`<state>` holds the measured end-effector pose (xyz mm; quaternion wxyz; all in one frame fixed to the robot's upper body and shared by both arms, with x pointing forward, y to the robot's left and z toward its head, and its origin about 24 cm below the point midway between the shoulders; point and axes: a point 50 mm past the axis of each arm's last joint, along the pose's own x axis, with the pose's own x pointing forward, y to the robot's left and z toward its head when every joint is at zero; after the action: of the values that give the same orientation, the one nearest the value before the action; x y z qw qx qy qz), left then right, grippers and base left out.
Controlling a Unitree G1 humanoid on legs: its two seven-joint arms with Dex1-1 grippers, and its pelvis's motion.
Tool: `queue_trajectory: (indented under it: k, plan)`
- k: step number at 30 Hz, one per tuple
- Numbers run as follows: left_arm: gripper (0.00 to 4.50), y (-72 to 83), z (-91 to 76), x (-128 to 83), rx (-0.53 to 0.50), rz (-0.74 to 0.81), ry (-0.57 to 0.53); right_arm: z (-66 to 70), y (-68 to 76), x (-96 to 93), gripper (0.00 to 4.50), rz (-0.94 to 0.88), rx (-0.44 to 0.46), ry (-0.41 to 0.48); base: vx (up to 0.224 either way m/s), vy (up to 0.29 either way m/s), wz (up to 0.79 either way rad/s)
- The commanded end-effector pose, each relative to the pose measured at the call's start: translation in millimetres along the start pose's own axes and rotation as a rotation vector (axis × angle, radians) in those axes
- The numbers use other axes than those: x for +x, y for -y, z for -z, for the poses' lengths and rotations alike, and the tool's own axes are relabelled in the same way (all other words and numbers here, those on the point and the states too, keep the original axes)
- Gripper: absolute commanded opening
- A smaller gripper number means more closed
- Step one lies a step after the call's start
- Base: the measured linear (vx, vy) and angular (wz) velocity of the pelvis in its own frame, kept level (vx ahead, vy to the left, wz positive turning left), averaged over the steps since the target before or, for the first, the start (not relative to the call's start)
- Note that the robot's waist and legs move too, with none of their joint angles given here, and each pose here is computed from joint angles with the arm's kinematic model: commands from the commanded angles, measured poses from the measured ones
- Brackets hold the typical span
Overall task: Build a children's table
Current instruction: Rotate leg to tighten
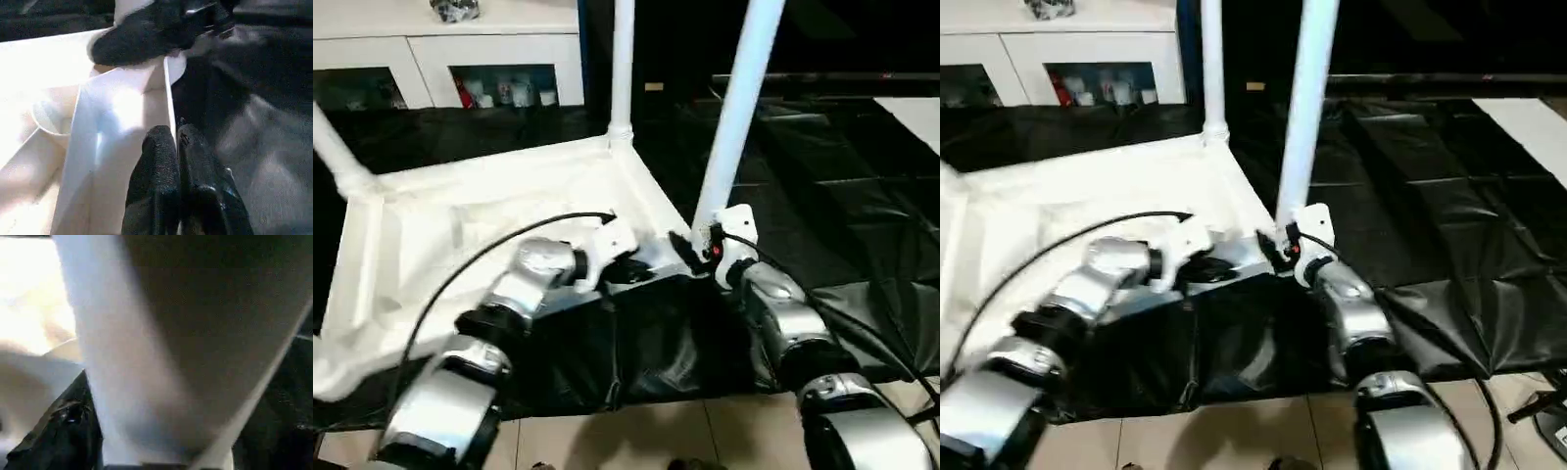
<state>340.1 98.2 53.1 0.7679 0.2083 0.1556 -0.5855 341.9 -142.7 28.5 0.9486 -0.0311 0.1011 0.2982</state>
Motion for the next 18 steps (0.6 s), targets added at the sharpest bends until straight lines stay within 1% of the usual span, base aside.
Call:
queue_trajectory:
  k: [1,2,3,6,7,8,9,10,14,15,16,18]
  plan:
    - [0.00,4.2,-7.6,3.0,0.063,0.098,0.004,4.8,-0.1,-5.0,3.79,-0.067,-0.005,-0.029,0.000,0.000,0.00]
    - [0.00,4.0,-7.4,2.0,0.062,0.105,0.004,4.6,-1.3,-6.0,3.79,-0.097,-0.014,-0.029,0.000,0.000,0.00]
    - [0.00,3.5,-6.3,-1.6,0.068,0.133,-0.002,5.5,-8.3,-11.5,3.79,-0.234,-0.039,-0.037,0.000,0.000,0.00]
    - [0.00,2.7,-5.4,-5.0,0.067,0.158,-0.004,9.7,-15.5,-19.0,3.79,-0.379,-0.055,-0.069,0.000,0.000,0.00]
    - [0.00,2.7,-5.2,-5.9,0.071,0.168,-0.006,11.4,-17.9,-22.0,3.62,-0.429,-0.061,-0.080,0.000,0.000,0.00]
    - [0.00,2.8,-4.9,-6.8,0.074,0.179,-0.008,13.2,-20.4,-25.1,3.62,-0.479,-0.069,-0.094,0.000,0.000,0.00]
    - [0.00,2.9,-4.6,-7.6,0.076,0.190,-0.011,14.6,-22.7,-27.8,3.51,-0.524,-0.072,-0.105,0.000,0.000,0.00]
    - [0.00,3.0,-4.4,-8.2,0.077,0.198,-0.013,15.3,-24.1,-29.4,3.41,-0.552,-0.076,-0.111,0.000,0.000,0.00]
    - [0.00,2.3,-4.1,-10.8,0.088,0.224,-0.024,14.4,-29.1,-33.9,3.27,-0.650,-0.090,-0.122,0.000,0.000,0.00]
    - [0.00,2.4,-3.8,-11.3,0.089,0.233,-0.026,14.2,-29.9,-34.7,3.08,-0.670,-0.096,-0.126,0.000,0.000,0.00]
    - [0.00,2.6,-3.3,-12.0,0.092,0.242,-0.030,14.3,-30.6,-35.4,3.08,-0.688,-0.098,-0.133,0.000,0.000,0.00]
    - [0.00,3.2,-2.3,-13.3,0.097,0.264,-0.038,14.1,-31.7,-37.4,2.92,-0.722,-0.098,-0.145,0.000,0.000,0.00]
